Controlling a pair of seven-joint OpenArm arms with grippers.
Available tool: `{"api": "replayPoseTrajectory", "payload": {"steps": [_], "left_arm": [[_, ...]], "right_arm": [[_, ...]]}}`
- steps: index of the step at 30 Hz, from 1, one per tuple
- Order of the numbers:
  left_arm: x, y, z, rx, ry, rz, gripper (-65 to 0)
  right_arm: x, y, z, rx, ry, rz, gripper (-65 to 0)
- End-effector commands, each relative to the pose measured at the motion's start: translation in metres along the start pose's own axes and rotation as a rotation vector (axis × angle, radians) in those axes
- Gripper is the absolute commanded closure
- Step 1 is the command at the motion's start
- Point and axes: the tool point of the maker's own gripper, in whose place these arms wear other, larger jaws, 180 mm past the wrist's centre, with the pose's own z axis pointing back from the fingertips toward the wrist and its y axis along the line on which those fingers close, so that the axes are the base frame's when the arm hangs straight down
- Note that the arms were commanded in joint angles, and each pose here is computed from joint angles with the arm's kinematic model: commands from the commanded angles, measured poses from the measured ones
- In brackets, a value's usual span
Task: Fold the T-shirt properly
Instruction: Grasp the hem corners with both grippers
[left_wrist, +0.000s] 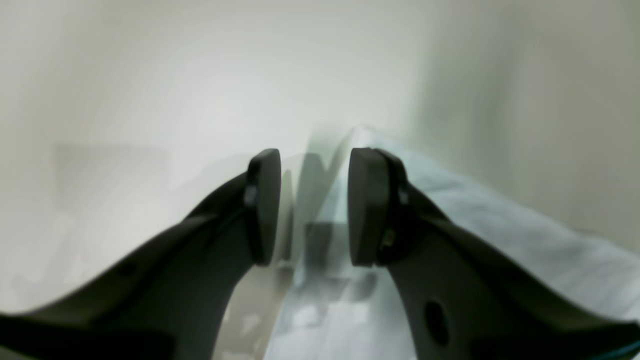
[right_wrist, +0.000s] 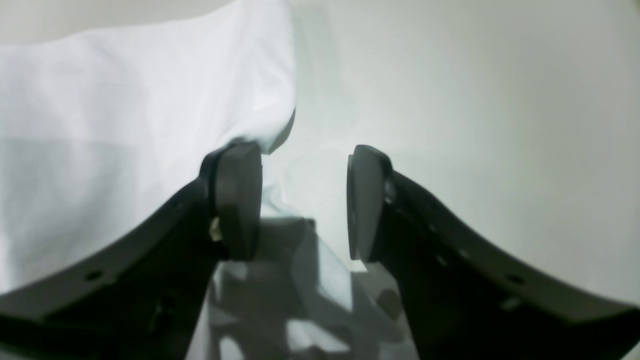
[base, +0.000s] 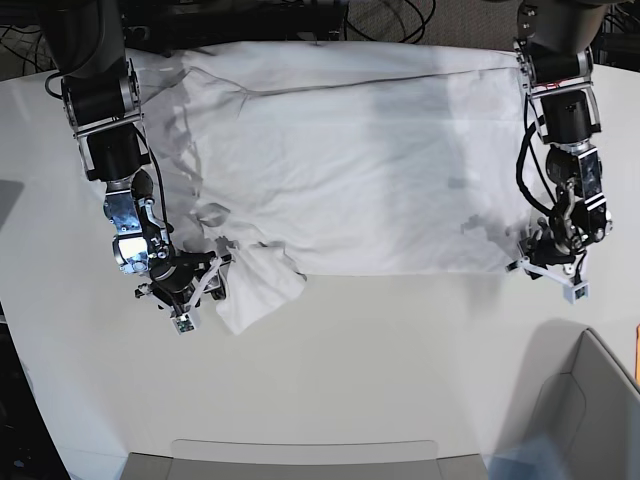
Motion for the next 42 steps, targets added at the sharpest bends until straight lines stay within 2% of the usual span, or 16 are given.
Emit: {"api": "replayPoseTrajectory", "payload": {"steps": [1,3,8,10,14,19,20,22,24,25,29,35,42], "left_arm": [[0.026,-0.005,0.007,-0.015,-0.062,-0.045,-23.2],[0.021,-0.013,0.004,-0.025,-0.046,-0.085,-23.2],[0.005,-0.019,0.002,-0.075,-0.013,-0.040,-23.2],[-0.002,-0.016,-0.001,-0.068,0.007,-0.041,-23.3],[-0.040,0.002,-0.016,-0.021,0.115,-0.054,-23.4],[-0.061,-0.006,-0.022,-0.027,0.156,-0.132,-23.2],[-0.068,-0.008,-0.022,-0.044,0.170,-0.152,-22.1],[-0.074,-0.016,-0.020,-0.095,0.198,-0.184,-14.4],[-0.076,-0.019,-0.019,-0.118,0.210,-0.193,-1.0],[-0.076,-0.018,-0.019,-0.116,0.208,-0.189,0.0],[-0.066,-0.012,-0.018,-0.113,0.176,-0.150,0.0],[-0.017,0.017,-0.008,-0.088,-0.003,0.027,0.0],[0.038,0.024,0.004,-0.094,-0.128,0.115,0.0]], "right_arm": [[-0.031,-0.006,0.002,-0.020,0.142,0.050,-29.2],[-0.030,-0.006,0.002,-0.019,0.139,0.051,-29.2],[-0.029,-0.006,0.002,-0.020,0.136,0.051,-29.2],[-0.028,-0.007,0.002,-0.020,0.135,0.051,-29.2],[-0.028,-0.007,0.002,-0.020,0.135,0.051,-29.3],[-0.027,-0.007,0.002,-0.020,0.133,0.054,-29.3],[-0.026,-0.007,0.002,-0.020,0.134,0.056,-29.2],[-0.026,-0.005,0.002,-0.017,0.136,0.060,-28.5],[-0.019,-0.003,0.002,-0.014,0.120,0.065,-23.1],[-0.016,-0.003,0.002,-0.013,0.111,0.069,-19.4],[-0.007,-0.004,0.003,-0.018,0.085,0.064,0.0],[0.043,-0.017,0.007,-0.042,-0.011,0.084,0.0],[0.113,-0.033,0.018,-0.074,-0.164,0.107,0.0]]}}
